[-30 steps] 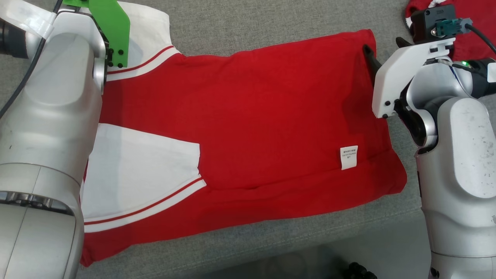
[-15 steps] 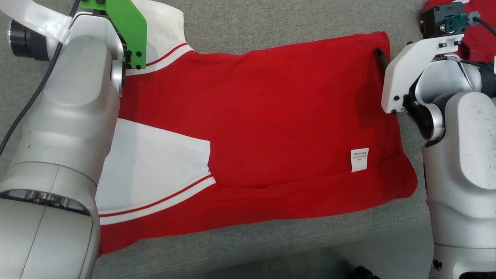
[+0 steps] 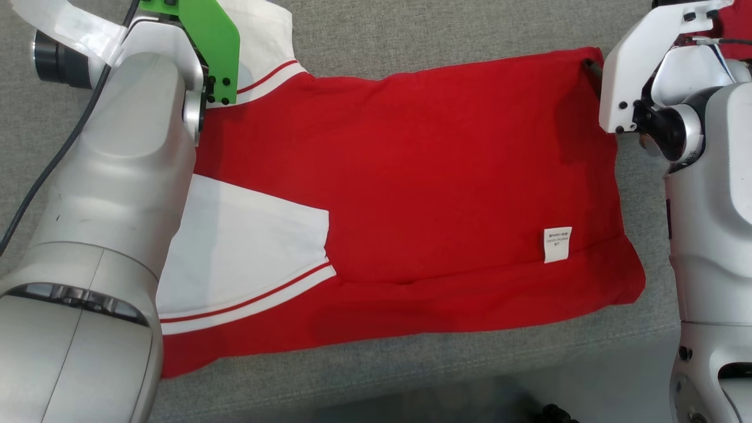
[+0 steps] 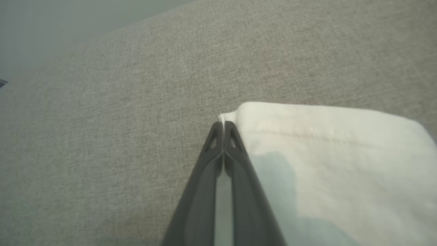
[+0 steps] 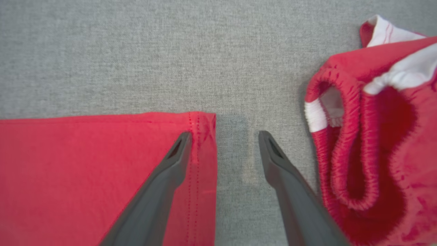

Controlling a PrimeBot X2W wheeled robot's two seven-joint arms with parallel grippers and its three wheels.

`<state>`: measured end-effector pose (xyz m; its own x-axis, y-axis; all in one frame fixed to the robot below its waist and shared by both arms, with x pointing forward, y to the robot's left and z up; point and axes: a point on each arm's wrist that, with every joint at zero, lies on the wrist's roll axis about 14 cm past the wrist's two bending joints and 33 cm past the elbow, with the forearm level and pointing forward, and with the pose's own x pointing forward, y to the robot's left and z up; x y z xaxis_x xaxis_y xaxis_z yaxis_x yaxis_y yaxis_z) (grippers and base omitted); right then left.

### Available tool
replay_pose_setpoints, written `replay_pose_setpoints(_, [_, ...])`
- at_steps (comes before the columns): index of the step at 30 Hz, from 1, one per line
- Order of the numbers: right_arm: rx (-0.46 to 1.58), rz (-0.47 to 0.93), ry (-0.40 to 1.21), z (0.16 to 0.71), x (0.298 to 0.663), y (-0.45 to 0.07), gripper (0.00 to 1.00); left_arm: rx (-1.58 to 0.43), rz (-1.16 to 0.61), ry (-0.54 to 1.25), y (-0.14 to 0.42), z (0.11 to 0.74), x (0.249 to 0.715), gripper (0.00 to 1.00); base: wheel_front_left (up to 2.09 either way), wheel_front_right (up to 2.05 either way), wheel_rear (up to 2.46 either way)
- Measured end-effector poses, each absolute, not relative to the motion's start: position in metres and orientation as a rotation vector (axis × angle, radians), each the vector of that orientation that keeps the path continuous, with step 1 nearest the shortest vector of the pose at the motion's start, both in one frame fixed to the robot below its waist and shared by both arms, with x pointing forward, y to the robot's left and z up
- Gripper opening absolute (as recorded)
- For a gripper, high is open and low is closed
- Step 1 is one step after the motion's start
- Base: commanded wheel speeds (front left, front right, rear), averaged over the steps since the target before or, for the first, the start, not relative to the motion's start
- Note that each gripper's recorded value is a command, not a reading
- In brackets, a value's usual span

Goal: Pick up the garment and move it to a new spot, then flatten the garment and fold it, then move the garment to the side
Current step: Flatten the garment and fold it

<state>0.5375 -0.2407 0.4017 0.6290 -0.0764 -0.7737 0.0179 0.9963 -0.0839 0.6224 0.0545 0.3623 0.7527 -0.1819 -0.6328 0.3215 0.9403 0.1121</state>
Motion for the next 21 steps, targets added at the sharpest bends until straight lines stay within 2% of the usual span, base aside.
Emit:
replay_pose_setpoints(6, [-0.066,-0.047,0.908,0.405,0.537,-0.244,1.00,0.219,-0.280,0.663,0.054,0.365,0.622,0.00,0.00,0.00,0.00])
replay_pose_setpoints(7, [-0.053,-0.049,0.904,0.406,0.538,-0.246,0.97,0.218,-0.281,0.665,0.054,0.365,0.622,0.00,0.00,0.00,0.00])
replay_pose_setpoints(8, [-0.046,-0.046,0.907,0.406,0.538,-0.245,0.91,0.217,-0.283,0.666,0.054,0.364,0.622,0.00,0.00,0.00,0.00])
replay_pose_setpoints(9, [-0.041,-0.043,0.916,0.404,0.537,-0.244,0.76,0.216,-0.283,0.665,0.054,0.364,0.622,0.00,0.00,0.00,0.00])
replay_pose_setpoints(10, [-0.035,-0.040,0.922,0.403,0.537,-0.243,0.72,0.216,-0.283,0.664,0.054,0.363,0.622,0.00,0.00,0.00,0.00])
replay_pose_setpoints(12, [-0.027,-0.037,0.925,0.402,0.539,-0.243,0.75,0.215,-0.283,0.666,0.054,0.362,0.622,0.00,0.00,0.00,0.00])
replay_pose_setpoints(16, [-0.006,-0.020,0.946,0.397,0.540,-0.237,0.69,0.214,-0.284,0.663,0.054,0.361,0.622,0.00,0.00,0.00,0.00])
replay_pose_setpoints(21, [-0.018,-0.015,0.971,0.390,0.541,-0.235,0.69,0.217,-0.282,0.663,0.055,0.361,0.622,0.00,0.00,0.00,0.00])
